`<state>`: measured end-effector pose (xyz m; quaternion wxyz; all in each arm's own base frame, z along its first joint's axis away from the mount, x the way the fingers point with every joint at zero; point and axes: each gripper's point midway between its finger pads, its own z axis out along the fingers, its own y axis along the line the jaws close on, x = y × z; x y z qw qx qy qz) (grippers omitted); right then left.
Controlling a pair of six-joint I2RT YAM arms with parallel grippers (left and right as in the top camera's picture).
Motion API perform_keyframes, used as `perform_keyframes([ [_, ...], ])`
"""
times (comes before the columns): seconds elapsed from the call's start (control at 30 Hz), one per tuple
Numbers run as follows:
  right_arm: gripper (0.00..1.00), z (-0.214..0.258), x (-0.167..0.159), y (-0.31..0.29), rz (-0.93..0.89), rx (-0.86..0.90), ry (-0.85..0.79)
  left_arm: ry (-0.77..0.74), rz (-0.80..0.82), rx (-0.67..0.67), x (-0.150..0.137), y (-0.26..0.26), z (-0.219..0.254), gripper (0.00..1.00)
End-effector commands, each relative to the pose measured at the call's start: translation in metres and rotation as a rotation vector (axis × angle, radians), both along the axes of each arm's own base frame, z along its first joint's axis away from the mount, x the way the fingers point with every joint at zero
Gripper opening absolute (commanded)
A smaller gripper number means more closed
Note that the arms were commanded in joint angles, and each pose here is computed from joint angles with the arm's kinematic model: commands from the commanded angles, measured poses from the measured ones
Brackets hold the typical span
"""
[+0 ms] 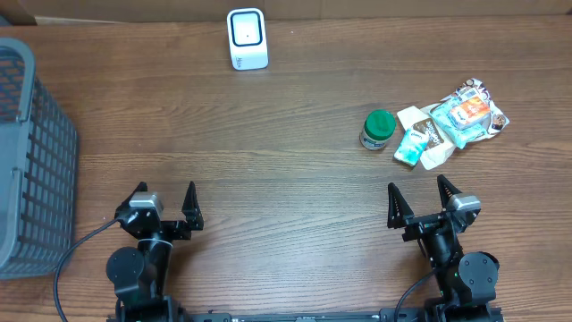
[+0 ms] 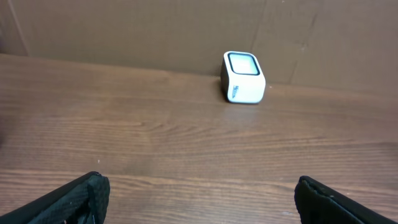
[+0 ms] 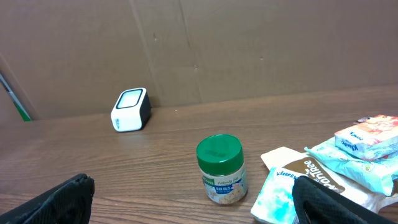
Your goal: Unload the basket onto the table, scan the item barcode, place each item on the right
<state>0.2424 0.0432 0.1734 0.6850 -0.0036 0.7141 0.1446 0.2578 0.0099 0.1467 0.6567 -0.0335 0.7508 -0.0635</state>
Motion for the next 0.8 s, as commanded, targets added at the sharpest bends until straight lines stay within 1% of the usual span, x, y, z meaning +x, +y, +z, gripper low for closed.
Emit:
perform_keyframes([
  [0.0,1.0,-0.002,0.0,0.0,0.003,0.004,-0.004,-0.046,0.045,0.017,-0.001,0.008,0.01,1.0],
  [0.1,1.0,-0.002,0.0,0.0,0.003,0.004,-0.004,-0.06,0.088,0.024,-0.002,0.015,0.013,0.99],
  [0.43,1.0,-0.002,0.0,0.0,0.003,0.004,-0.004,-0.093,0.088,0.029,-0.013,0.013,0.019,1.0],
  [0.77,1.0,-0.002,0.0,0.0,0.003,0.004,-0.004,-0.076,0.085,0.026,-0.013,0.012,0.015,1.0],
])
